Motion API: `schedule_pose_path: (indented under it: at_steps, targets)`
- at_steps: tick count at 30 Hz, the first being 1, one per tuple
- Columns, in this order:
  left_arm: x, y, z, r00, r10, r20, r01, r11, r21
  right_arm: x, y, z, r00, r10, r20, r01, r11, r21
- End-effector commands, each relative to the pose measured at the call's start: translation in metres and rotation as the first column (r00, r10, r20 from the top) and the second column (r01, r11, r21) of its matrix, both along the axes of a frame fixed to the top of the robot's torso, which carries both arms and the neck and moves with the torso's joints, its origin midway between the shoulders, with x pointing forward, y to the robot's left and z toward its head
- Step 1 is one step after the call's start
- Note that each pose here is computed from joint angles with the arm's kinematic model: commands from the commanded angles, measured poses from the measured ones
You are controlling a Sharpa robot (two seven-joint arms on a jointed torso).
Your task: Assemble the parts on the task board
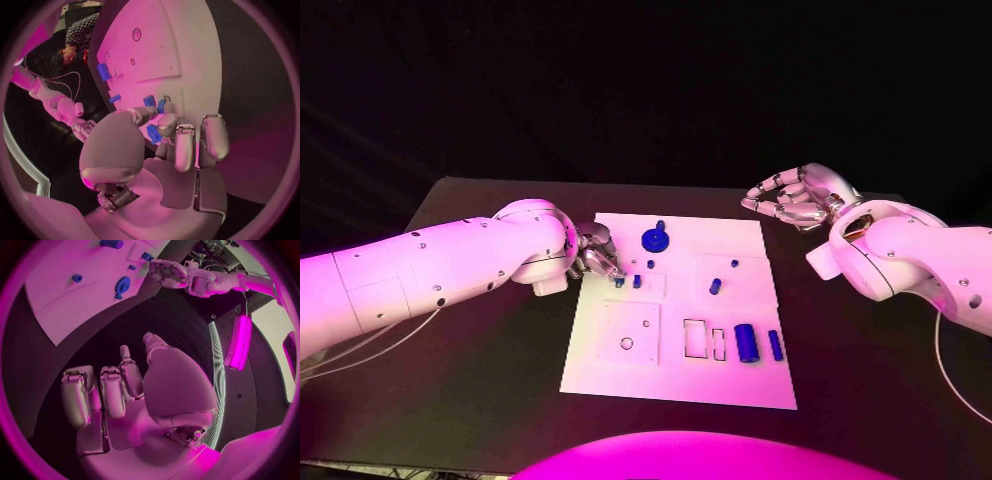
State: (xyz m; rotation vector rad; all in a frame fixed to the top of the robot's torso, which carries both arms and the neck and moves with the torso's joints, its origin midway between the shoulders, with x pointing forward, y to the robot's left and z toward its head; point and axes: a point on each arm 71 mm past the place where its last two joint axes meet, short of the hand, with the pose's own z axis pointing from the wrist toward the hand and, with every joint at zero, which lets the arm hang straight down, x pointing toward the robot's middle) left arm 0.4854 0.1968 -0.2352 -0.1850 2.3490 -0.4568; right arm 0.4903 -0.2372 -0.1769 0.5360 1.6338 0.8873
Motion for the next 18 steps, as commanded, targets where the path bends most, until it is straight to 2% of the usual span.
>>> schedule_pose_path:
  at_steps: [1,18]
  targets:
    - [-0.0011,-0.0002,-0.0006,1.0,-0.016,0.001,0.016,0.999,0.036,-0.0006,0.0014,-0.0003,1.0,0.019,0.004,-0.018,1.0,-0.003]
    - [-0.0039,0.0004,-0.0025,0.999,-0.045,-0.024,0.046,0.997,0.066,-0.0008,0.001,-0.0012,1.0,0.018,0.003,-0.018,1.0,-0.002]
